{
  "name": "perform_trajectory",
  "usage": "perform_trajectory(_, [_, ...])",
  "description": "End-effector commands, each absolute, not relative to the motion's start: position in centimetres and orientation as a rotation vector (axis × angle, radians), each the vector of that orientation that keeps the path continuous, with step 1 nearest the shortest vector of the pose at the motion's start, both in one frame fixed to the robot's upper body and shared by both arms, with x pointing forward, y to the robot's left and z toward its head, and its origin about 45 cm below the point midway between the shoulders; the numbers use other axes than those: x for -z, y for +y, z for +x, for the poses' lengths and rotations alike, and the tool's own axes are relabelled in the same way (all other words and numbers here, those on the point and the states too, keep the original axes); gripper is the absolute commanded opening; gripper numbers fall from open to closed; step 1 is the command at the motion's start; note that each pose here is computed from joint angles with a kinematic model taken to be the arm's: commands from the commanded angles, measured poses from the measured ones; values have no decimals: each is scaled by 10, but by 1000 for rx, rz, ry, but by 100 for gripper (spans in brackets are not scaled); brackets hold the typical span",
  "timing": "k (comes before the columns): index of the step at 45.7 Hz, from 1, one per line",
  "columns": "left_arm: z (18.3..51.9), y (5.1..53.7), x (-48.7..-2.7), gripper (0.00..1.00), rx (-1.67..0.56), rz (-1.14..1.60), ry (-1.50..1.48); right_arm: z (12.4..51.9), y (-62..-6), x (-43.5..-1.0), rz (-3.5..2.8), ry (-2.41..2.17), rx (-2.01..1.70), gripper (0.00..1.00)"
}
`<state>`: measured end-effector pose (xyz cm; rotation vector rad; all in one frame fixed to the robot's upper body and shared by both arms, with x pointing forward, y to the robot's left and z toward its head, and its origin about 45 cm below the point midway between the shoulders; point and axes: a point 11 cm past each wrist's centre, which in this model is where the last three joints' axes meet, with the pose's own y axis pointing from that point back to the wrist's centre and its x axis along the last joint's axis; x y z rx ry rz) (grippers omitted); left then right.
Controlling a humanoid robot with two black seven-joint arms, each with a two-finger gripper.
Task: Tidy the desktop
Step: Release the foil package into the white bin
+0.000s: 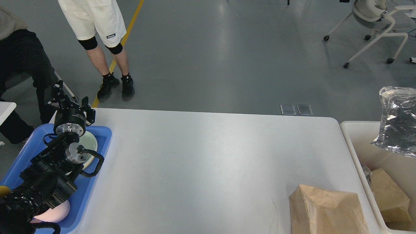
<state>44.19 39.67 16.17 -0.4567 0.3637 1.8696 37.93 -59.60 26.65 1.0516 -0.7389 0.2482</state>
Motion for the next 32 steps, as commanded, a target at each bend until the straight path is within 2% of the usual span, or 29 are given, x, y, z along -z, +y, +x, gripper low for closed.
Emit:
perform_trajectory(1, [442,397,-162,96,-1869,-457,364,362,-610,-257,1033,-729,-209,0])
perform_trajectory(24, [442,397,-162,96,-1869,-457,364,322,-632,-207,1015,-735,-146,0])
perform_trajectory(25, [442,397,-162,96,-1869,-457,364,322,-632,-207,1015,-735,-146,2])
perform_trajectory(29, [442,397,-162,96,-1869,-457,364,322,-632,-207,1013,-736,-149,22])
perform_trajectory(32, [442,397,-162,96,-1869,-457,364,323,-632,-207,1012,-740,-154,31])
